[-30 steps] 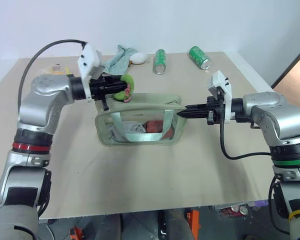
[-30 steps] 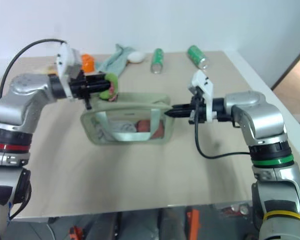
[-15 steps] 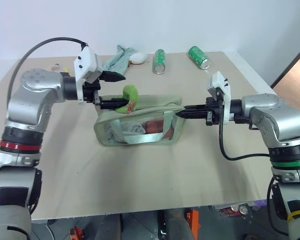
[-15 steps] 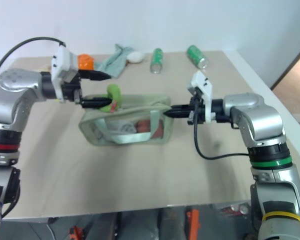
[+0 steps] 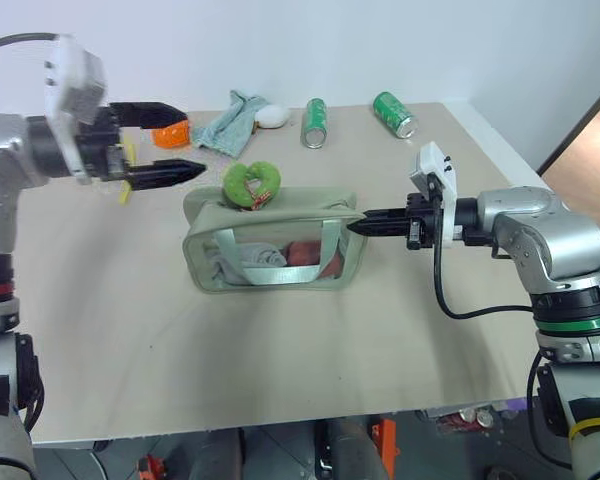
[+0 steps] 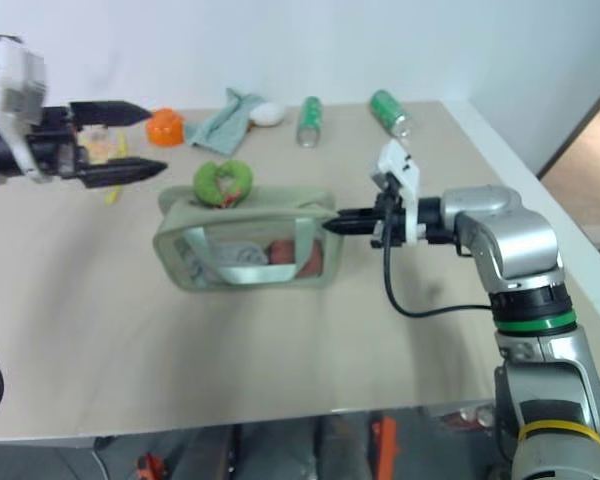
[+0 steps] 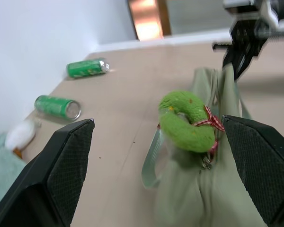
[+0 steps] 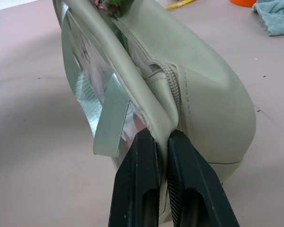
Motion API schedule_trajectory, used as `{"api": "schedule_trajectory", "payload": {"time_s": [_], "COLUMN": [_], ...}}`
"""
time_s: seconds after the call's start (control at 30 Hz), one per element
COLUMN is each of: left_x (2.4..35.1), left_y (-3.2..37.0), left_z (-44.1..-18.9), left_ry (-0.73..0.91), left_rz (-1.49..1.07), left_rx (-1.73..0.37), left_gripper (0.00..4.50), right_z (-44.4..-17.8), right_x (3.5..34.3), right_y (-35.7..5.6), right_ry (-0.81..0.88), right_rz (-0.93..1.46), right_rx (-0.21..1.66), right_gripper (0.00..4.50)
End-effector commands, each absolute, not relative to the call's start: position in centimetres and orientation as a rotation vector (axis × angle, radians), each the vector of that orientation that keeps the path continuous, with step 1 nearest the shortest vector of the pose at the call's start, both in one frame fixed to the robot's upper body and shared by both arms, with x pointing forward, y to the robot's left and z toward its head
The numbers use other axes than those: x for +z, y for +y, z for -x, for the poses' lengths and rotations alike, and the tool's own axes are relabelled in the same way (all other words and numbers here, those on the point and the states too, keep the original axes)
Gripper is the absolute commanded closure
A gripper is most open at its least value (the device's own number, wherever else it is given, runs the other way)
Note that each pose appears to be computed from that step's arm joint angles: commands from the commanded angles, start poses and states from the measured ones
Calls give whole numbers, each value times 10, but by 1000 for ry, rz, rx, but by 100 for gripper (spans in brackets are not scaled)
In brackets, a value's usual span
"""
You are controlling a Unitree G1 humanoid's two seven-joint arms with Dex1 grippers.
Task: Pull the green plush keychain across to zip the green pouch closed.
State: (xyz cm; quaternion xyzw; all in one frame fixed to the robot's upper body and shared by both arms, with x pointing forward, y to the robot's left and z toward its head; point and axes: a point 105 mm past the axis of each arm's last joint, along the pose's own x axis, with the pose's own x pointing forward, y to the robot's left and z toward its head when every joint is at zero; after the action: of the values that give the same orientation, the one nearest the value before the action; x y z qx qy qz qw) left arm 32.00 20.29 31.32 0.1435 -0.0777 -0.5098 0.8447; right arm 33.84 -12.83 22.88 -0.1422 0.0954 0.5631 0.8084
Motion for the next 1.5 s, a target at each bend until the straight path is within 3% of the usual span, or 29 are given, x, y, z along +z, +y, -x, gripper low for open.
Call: {"api": "schedule_trajectory", "payload": {"time_s": [0.03,0.23,0.57,0.6,0.9,0.97,1.0,1.17,1.37,1.4,1.43,1.5], "left_x": [300,241,218,218,209,209,208,198,196,196,196,197], "left_y": [216,219,198,198,177,176,175,174,170,170,170,169], "left_z": [-296,-283,-292,-295,-292,-292,-293,-302,-302,-302,-302,-302], "left_ry": [-165,-38,-2,-2,18,16,18,45,41,41,40,36], "left_rz": [-228,-52,34,41,67,78,78,81,86,86,86,88], "left_rx": [-1078,-1011,-999,-995,-1109,-1112,-1109,-1044,-1036,-1035,-1034,-1033], "left_gripper": [2,2,2,52,340,425,447,447,450,450,450,450], "right_z": [-337,-337,-337,-337,-336,-335,-335,-335,-328,-326,-325,-322], "right_x": [238,235,237,237,237,236,236,234,244,246,248,257], "right_y": [-126,-124,-124,-124,-129,-129,-130,-133,-138,-140,-142,-148], "right_ry": [172,184,186,187,187,188,188,188,166,163,160,135], "right_rz": [330,331,339,340,331,329,329,304,278,277,278,279], "right_rx": [1215,1229,1234,1233,1211,1208,1206,1188,1223,1230,1235,1239], "right_gripper": [427,427,427,427,427,427,427,427,235,225,165,101]}}
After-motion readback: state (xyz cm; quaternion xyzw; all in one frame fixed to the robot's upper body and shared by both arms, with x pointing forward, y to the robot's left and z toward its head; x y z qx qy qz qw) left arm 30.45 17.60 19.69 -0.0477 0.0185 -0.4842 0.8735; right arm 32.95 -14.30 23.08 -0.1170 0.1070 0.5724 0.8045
